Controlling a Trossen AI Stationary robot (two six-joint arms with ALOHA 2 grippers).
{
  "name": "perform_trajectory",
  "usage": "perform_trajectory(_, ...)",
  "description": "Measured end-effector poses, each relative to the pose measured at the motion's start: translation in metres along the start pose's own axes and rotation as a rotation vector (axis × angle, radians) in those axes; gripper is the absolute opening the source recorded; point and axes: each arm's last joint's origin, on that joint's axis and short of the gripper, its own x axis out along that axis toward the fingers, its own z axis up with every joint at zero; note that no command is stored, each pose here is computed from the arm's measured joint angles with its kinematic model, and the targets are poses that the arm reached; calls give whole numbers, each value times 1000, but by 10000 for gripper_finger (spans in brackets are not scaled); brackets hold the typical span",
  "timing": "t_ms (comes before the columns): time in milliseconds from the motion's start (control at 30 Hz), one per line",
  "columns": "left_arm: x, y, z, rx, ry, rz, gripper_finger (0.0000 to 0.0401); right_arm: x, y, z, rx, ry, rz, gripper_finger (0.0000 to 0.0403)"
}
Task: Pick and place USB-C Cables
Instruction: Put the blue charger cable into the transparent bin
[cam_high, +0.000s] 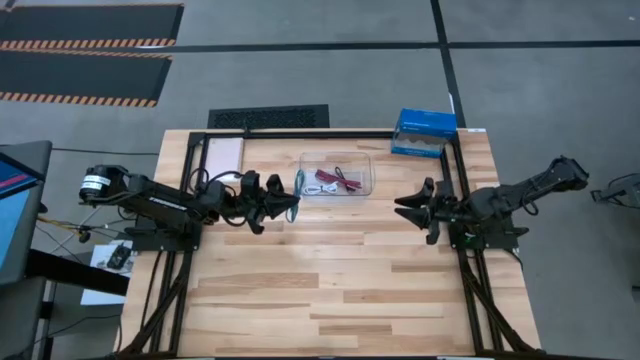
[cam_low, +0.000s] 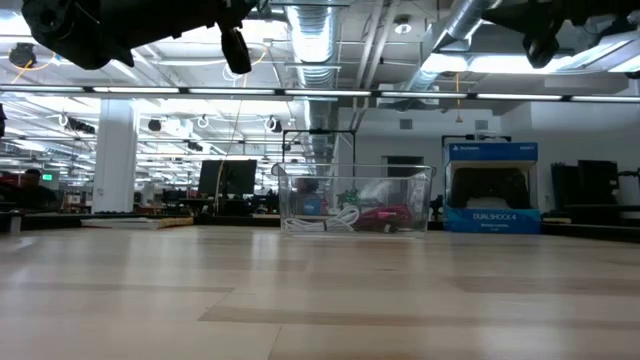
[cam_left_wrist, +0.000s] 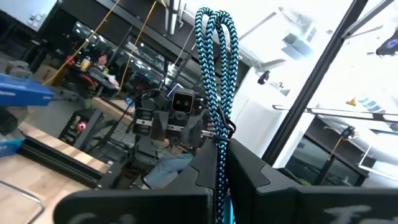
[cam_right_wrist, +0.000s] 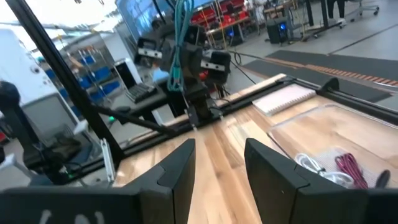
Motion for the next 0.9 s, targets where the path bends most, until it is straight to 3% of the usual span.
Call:
perform_trajectory(200,0,0,-1,-6,17,-20,0,0,-2,-3,-17,26,-22,164)
perform_trajectory(467,0,0,-1,39,13,-7,0,2,0,2,211,-21,-7,164)
perform_trajectory(667,0,0,-1,41,13,-7,0,2,-1,2,286,-22,-11,164)
perform_trajectory(900,0,2,-1,41,-1,43,0,5,-1,-4,275,13,-34,164)
